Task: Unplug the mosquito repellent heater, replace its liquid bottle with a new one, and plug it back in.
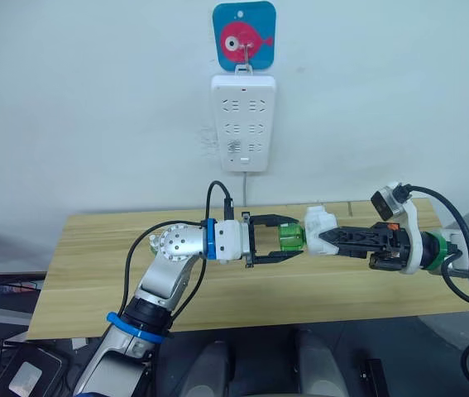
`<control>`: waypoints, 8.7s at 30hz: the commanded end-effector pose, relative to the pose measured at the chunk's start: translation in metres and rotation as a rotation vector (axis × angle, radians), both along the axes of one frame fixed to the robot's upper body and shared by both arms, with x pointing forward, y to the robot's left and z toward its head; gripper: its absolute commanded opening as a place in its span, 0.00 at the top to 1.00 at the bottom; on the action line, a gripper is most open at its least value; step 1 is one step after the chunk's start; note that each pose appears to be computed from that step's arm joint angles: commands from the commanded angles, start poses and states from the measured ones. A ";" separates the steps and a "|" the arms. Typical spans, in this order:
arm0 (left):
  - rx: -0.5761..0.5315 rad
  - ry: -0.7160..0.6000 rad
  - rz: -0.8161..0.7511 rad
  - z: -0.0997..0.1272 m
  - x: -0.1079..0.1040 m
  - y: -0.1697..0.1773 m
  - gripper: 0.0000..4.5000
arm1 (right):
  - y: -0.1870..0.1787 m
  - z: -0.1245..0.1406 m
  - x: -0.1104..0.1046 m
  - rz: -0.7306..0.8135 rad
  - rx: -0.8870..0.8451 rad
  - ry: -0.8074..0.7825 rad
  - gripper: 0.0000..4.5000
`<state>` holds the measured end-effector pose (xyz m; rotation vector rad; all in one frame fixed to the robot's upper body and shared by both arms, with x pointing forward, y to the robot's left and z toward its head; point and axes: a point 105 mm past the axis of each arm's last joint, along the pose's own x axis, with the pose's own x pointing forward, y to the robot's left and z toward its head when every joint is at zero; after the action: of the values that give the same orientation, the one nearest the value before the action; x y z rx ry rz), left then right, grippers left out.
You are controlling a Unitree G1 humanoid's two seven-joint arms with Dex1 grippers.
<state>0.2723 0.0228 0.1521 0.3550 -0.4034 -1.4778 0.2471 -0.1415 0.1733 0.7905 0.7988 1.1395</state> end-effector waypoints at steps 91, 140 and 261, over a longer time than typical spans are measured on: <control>-0.056 -0.954 0.099 0.015 -0.008 0.006 0.50 | 0.007 0.021 0.010 0.010 0.031 -0.068 0.33; 0.103 -0.615 0.142 0.016 0.000 0.038 0.01 | -0.014 0.028 0.020 -0.071 0.042 -0.063 0.33; -0.079 0.779 0.208 -0.018 -0.012 0.042 0.51 | -0.091 -0.034 0.055 -0.513 -0.570 -0.156 0.00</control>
<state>0.2581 0.0712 0.1252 -0.4150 0.3458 -1.2808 0.3123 -0.2392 0.1273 0.2834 0.7384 0.4031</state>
